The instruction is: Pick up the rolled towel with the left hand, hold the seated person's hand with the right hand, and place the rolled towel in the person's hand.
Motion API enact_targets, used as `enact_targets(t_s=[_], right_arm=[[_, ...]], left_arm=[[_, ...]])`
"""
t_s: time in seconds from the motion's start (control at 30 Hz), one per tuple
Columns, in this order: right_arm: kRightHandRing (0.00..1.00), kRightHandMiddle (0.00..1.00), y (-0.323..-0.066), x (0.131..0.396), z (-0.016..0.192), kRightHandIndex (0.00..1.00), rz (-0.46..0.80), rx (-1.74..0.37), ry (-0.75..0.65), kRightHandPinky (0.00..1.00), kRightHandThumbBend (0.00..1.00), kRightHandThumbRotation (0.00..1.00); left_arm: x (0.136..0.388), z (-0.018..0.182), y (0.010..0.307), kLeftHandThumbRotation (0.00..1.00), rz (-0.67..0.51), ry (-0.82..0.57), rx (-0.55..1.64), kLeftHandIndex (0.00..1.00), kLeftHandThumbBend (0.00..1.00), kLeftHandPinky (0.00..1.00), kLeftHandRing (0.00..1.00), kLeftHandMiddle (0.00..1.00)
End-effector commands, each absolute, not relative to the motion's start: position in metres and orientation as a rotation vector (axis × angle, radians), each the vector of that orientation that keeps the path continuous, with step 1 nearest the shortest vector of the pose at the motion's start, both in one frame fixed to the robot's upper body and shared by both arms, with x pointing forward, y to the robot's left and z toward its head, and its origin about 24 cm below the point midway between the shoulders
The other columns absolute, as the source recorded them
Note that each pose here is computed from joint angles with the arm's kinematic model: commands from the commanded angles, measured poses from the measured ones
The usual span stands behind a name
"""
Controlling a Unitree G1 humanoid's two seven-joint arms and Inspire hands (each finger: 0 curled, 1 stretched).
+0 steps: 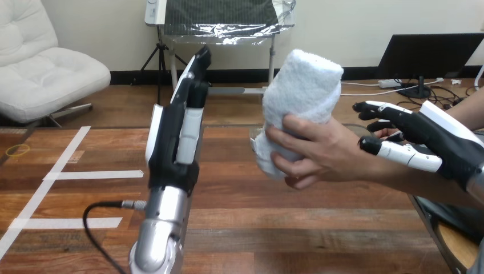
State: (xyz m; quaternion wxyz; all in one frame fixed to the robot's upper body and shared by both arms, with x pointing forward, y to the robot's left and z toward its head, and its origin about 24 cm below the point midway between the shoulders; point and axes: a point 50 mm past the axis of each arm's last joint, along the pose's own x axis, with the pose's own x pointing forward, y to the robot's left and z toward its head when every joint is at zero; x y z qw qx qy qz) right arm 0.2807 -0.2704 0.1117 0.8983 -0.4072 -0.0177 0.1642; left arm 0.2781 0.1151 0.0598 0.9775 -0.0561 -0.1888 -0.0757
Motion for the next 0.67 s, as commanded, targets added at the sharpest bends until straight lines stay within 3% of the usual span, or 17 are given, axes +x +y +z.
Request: enact_targets(t_s=[0.0,0.1,0.13,0.43,0.63], right_arm=[[0.86,0.89,-0.259,0.28,0.118,0.92,0.271,-0.77,-0.132,0.73,1.0,0.99],[0.87,0.89,-0.257,0.277,0.116,0.92,0.226,-0.733,-0.153,0.74,0.99,1.0],[0.88,0.9,-0.256,0.276,0.115,0.93,0.217,-0.72,-0.159,0.77,0.94,1.0],[0.94,0.93,-0.245,0.263,0.113,0.95,0.116,-0.583,-0.297,0.86,0.82,1.0],[0.96,0.95,-0.237,0.253,0.113,0.97,0.057,-0.47,-0.383,0.91,0.86,1.0]], left_arm=[[0.273,0.081,0.104,0.97,-0.195,-0.466,-0.155,0.92,0.82,1.0,1.0,0.96],[0.268,0.083,0.106,0.97,-0.201,-0.476,-0.164,0.92,0.82,1.0,1.0,0.95],[0.266,0.084,0.107,0.97,-0.205,-0.481,-0.168,0.92,0.81,1.0,1.0,0.95],[0.252,0.092,0.112,0.97,-0.208,-0.528,-0.171,0.9,0.8,1.0,0.99,0.94],[0.242,0.097,0.117,0.96,-0.197,-0.544,-0.171,0.89,0.84,0.99,0.96,0.92]])
